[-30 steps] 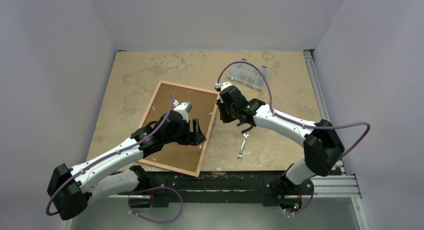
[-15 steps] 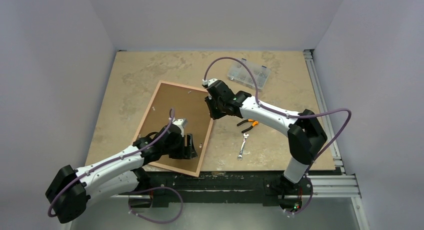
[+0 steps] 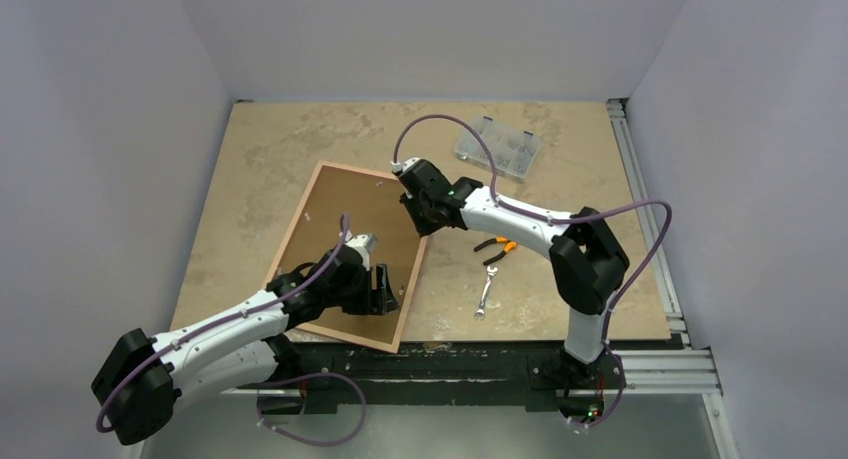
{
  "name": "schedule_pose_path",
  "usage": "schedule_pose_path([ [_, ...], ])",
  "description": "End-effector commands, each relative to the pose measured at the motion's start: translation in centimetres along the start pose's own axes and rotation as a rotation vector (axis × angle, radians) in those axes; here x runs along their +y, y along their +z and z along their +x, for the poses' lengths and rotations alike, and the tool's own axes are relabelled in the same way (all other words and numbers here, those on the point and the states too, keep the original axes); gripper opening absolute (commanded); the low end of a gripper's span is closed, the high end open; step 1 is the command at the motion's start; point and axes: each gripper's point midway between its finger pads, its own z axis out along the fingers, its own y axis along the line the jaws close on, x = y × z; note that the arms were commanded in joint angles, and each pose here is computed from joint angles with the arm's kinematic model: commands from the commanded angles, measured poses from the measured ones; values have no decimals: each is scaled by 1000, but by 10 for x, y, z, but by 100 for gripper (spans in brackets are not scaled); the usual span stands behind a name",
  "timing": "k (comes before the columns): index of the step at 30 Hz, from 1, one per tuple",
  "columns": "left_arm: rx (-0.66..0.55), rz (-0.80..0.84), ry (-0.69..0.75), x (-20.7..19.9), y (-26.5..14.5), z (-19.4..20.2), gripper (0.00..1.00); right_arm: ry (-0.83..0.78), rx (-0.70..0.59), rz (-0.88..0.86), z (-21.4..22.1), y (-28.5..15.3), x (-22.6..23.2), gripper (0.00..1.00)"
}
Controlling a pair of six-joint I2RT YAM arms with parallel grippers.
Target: Take the photo out of the frame
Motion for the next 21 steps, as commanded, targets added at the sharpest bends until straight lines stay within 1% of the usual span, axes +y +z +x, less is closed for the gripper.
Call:
schedule_pose_path([
  [1, -34, 38, 6, -6, 0, -7, 65, -32, -22, 117, -11, 1, -19, 0],
  [6, -39, 33, 6, -5, -2, -7, 65, -46, -5, 199, -9, 6, -32, 0],
  [14, -38, 29, 15, -6, -2, -9, 65, -57, 0, 207, -5, 22, -32, 0],
  [21, -37, 26, 19, -8, -4, -12, 66, -43, -65, 22, -15, 26, 0, 0],
])
